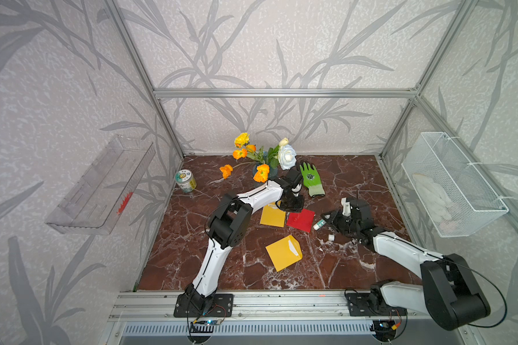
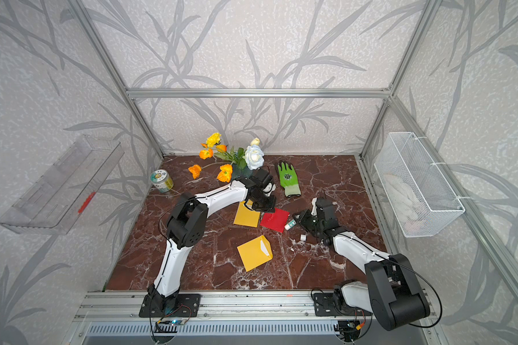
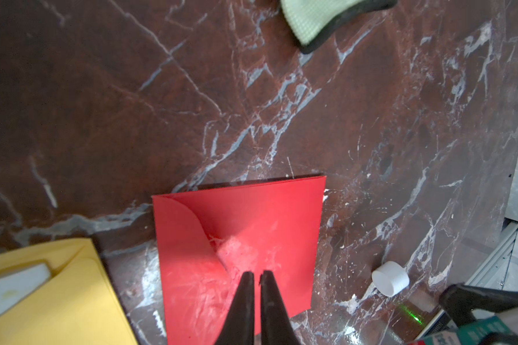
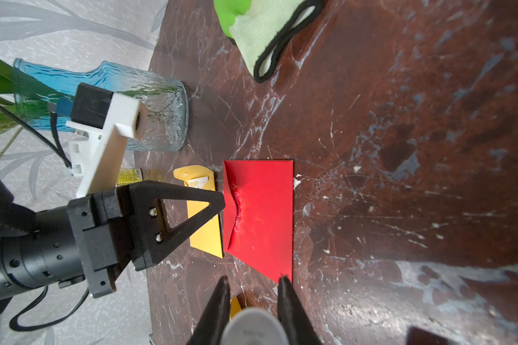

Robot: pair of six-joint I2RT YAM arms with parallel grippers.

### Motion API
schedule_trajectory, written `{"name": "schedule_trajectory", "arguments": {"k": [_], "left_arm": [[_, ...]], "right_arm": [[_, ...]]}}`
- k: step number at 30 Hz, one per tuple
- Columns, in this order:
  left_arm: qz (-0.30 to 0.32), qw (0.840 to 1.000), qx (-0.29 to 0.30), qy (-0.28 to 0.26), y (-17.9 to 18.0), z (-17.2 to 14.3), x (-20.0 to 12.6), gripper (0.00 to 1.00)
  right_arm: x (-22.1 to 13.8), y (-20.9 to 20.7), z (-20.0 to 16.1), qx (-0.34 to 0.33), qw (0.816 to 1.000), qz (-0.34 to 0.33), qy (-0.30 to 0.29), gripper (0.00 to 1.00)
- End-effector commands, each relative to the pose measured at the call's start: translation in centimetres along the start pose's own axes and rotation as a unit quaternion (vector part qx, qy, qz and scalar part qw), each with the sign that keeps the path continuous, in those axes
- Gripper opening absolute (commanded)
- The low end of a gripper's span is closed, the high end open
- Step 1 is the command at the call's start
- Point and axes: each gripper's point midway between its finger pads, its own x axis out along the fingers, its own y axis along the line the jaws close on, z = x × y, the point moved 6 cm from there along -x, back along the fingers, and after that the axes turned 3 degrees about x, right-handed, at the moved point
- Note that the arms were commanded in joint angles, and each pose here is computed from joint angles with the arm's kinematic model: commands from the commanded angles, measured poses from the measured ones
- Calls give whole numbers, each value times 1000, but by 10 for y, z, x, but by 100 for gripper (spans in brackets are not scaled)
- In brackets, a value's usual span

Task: Seal the envelope with a glue stick
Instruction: Close the envelope at the center of the board.

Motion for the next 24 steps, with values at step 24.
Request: {"name": "schedule_trajectory", "arguments": {"k": [24], "left_arm": [[102,994,1,43,35,-39,23,9]], "right_arm": [[-2,7,-1,-18,1000,4,1,0]]}}
